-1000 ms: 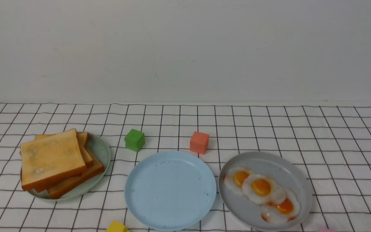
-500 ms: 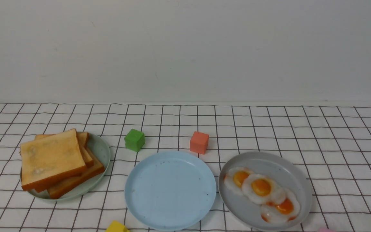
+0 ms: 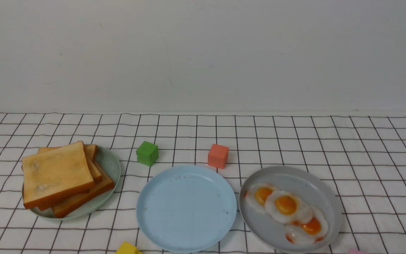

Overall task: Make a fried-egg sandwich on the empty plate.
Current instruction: Use the left arm to grab a slice of bread

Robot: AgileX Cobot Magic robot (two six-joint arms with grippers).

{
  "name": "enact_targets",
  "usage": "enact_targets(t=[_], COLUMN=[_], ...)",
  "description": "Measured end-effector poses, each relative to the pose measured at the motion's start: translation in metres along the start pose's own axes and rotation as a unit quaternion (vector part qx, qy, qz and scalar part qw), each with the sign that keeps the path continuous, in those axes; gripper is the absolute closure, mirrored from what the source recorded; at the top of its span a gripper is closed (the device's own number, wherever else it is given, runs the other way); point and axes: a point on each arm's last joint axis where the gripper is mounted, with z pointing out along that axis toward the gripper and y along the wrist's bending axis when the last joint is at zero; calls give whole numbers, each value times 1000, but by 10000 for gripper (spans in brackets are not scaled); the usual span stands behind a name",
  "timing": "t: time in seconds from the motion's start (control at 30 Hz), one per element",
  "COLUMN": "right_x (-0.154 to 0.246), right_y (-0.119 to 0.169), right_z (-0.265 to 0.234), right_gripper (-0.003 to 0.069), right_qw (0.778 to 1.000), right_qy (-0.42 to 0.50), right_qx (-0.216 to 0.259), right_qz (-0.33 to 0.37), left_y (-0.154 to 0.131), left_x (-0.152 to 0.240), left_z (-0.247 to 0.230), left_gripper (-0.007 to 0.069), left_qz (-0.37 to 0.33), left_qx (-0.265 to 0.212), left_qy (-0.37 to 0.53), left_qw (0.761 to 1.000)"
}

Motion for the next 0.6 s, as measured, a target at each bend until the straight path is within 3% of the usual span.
enact_targets(t=[0.2,0.33,0.6], right_x=[-1,-11,-32], right_y=[0,2,0], right_z=[0,0,-6], right_gripper=[418,418,418], right_qw=[1000,997,966], right_qy=[-12,-76,-192], right_qx=[-1,-9,-33], right_qz=[1,30,169], left_y=[-1,-8,-14], left_x=[-4,-20,-35], left_z=[0,-3,-8], left_gripper=[387,387,387], left_qz=[12,14,17], left_qx=[5,40,75], left_qy=[-25,-112,-196], left_qw=[1000,993,978])
